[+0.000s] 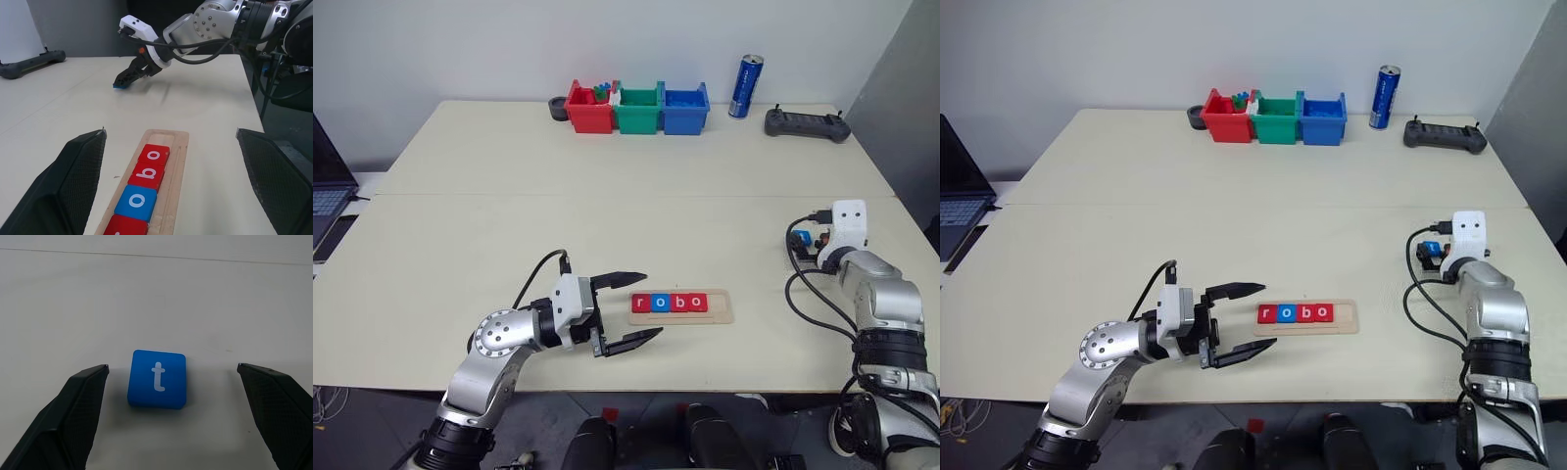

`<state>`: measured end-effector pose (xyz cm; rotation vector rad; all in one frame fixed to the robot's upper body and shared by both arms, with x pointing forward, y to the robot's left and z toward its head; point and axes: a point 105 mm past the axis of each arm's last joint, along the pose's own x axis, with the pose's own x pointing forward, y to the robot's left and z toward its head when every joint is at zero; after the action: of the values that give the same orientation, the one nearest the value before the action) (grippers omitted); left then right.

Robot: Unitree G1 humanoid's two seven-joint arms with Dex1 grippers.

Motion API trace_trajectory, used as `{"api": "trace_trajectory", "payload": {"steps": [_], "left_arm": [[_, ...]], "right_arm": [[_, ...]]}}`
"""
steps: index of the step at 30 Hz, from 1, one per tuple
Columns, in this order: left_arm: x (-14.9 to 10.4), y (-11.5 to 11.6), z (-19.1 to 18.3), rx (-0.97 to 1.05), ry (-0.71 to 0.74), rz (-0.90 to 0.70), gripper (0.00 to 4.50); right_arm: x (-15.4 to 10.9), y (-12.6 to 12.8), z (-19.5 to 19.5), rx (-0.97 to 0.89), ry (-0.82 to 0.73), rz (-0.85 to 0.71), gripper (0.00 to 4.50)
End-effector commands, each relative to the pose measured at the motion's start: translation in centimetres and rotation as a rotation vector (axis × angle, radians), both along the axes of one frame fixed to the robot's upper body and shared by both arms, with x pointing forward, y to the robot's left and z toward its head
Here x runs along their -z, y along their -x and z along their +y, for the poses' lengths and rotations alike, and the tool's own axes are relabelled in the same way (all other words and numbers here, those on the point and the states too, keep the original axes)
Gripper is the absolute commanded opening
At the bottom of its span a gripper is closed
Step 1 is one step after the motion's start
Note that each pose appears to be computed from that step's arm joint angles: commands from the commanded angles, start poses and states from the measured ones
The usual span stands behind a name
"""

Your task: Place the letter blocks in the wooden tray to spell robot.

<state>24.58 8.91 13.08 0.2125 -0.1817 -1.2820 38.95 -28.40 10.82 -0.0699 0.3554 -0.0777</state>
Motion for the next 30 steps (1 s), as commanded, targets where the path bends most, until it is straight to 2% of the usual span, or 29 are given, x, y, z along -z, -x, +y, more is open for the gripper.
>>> {"api": "trace_trajectory", "payload": {"steps": [1,9,10,13,19,24,30], "left_arm": [[-0.7,0.3,-0.2,0.013,0.002,-0.035,4.5],[-0.8,0.3,-0.1,0.007,-0.001,-0.037,4.5],[-0.8,0.4,-0.1,0.007,-0.002,-0.037,4.5],[-0.8,0.4,-0.1,0.008,-0.002,-0.036,4.5],[-0.9,0.4,-0.2,0.014,-0.004,-0.037,4.5],[-0.9,0.5,-0.2,0.019,-0.005,-0.035,4.5],[-0.7,0.7,0.0,0.018,-0.008,-0.027,4.5]], "right_arm": [[-1.6,-0.9,-0.5,0.023,-0.049,-0.055,4.47],[-0.4,-1.1,0.0,0.046,-0.137,-0.001,4.47],[-0.3,-1.1,0.1,0.045,-0.138,-0.001,4.31],[-0.1,-0.9,0.6,0.04,-0.139,0.0,3.61],[-0.2,-0.7,0.9,0.045,-0.122,-0.004,1.47],[-1.0,1.1,1.9,0.008,-0.056,0.0,1.46],[-0.8,6.6,6.2,-0.095,-0.045,0.054,1.46]]}}
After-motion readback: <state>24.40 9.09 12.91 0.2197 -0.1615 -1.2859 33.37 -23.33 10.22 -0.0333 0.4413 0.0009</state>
